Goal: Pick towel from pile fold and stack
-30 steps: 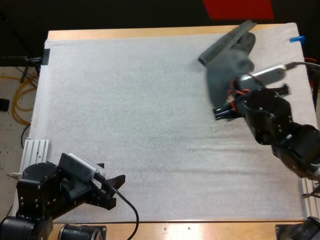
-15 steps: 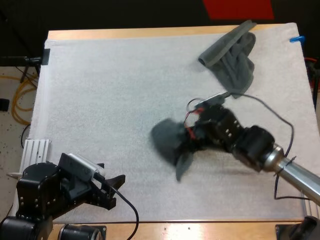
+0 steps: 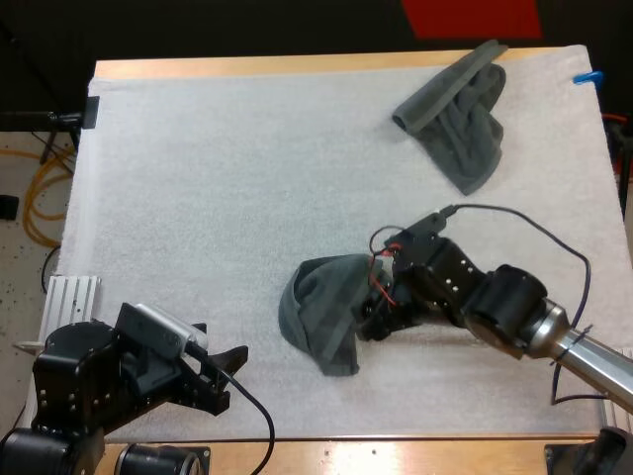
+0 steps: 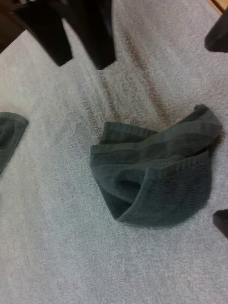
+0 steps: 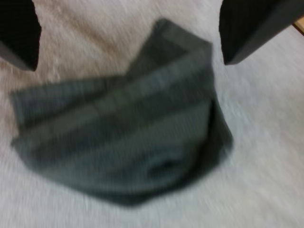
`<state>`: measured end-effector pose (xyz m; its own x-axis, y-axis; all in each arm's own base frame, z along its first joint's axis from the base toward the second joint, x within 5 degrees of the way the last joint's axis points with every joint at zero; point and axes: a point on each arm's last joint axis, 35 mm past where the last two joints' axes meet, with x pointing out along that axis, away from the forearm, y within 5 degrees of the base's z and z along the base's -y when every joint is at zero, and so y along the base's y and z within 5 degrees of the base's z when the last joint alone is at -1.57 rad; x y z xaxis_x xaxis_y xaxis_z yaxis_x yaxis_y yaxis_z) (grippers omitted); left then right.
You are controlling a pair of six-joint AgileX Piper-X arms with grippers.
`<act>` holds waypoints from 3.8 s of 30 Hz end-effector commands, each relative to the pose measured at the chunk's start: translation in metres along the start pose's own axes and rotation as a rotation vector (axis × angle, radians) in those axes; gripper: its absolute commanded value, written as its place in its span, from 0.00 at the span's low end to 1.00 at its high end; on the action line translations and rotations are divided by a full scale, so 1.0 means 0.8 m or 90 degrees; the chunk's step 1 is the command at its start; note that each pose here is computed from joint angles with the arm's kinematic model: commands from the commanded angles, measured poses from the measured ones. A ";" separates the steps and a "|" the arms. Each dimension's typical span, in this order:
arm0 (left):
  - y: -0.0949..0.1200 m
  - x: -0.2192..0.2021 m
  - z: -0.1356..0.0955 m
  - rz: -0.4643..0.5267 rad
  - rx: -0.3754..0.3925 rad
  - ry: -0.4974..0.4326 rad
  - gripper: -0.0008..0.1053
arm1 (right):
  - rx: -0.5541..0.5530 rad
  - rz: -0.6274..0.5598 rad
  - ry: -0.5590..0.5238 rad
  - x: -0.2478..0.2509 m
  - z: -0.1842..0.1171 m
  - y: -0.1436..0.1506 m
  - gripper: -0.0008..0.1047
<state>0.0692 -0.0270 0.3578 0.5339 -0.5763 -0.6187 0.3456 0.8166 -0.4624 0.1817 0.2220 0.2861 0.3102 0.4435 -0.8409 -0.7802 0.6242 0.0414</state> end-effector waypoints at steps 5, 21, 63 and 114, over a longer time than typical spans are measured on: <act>-0.002 -0.002 0.000 -0.004 0.000 0.000 0.61 | 0.003 -0.035 0.007 0.027 -0.024 -0.008 0.71; -0.003 -0.002 0.000 -0.023 -0.027 0.004 0.61 | 0.188 -0.037 0.055 0.110 -0.045 -0.124 0.64; -0.003 -0.002 0.003 -0.025 -0.017 -0.012 0.61 | 0.128 -0.017 -0.125 0.053 0.030 -0.146 0.01; -0.003 -0.002 0.003 -0.021 -0.016 -0.012 0.61 | -0.126 0.164 -0.251 0.007 0.106 0.098 0.64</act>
<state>0.0700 -0.0279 0.3594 0.5319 -0.5978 -0.5998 0.3347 0.7990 -0.4995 0.1689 0.3290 0.3239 0.2524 0.7910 -0.5573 -0.9308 0.3559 0.0836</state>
